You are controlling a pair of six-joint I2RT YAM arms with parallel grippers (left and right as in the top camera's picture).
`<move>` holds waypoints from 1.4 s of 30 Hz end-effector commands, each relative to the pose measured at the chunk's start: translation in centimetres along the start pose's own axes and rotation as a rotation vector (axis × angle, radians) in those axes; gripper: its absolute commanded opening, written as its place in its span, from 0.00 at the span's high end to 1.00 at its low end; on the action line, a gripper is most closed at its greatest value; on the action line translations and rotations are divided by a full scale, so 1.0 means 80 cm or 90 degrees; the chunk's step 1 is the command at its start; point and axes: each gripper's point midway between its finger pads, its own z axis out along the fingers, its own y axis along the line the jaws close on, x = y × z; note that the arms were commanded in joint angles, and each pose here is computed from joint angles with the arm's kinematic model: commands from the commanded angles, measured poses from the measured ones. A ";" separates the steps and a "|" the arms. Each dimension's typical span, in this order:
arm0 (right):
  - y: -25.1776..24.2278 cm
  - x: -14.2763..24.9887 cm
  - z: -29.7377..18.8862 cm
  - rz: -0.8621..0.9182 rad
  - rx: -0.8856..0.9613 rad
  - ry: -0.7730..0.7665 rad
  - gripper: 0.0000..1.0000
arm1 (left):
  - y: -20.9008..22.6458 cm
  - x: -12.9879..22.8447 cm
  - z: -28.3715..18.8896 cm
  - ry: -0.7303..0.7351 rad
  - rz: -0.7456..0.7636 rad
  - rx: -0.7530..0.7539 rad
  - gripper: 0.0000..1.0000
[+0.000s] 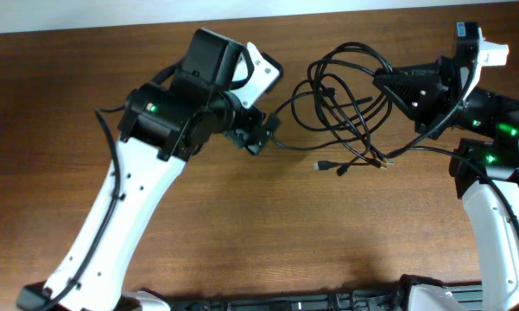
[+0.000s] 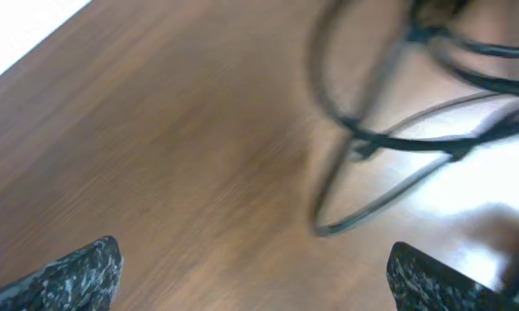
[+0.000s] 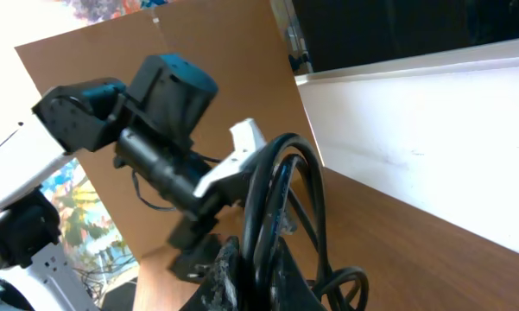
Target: Untangle cables
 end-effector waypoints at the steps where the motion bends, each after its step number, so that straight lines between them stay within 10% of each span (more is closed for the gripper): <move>1: 0.001 -0.013 -0.001 -0.001 0.013 -0.024 0.96 | -0.030 -0.012 -0.015 -0.043 0.055 0.081 0.01; 13: 0.000 -0.015 -0.001 0.022 0.015 -0.031 0.96 | -0.021 0.001 0.054 0.031 0.035 0.104 0.00; 14: 0.000 -0.015 -0.001 0.022 0.015 -0.031 0.96 | -0.019 -0.002 0.062 0.030 0.035 0.105 0.10; 17: 0.000 -0.015 -0.001 0.022 0.015 -0.030 0.96 | -0.017 -0.011 0.068 0.013 0.038 0.104 1.00; 22: 0.001 -0.014 -0.001 0.022 0.014 -0.028 0.96 | 0.011 -0.015 0.067 0.012 -0.073 0.030 1.00; 26: 0.002 -0.012 -0.001 0.022 0.010 -0.021 0.96 | 0.105 0.013 0.041 0.006 -0.392 -0.242 1.00; 33: 0.002 -0.012 -0.001 0.022 0.010 -0.020 0.96 | 0.109 0.005 0.007 -0.072 -0.581 -0.224 1.00; 35: 0.002 -0.012 -0.001 0.022 0.010 -0.020 0.96 | 0.106 0.002 0.002 -0.078 -0.580 -0.214 0.73; 37: 0.002 -0.012 -0.001 0.022 0.010 -0.020 0.96 | 0.105 0.003 0.002 -0.074 -0.571 -0.214 0.11; 42: 0.002 -0.012 -0.001 0.022 0.010 -0.020 0.96 | 0.092 -0.004 0.003 -0.056 -0.440 -0.172 0.01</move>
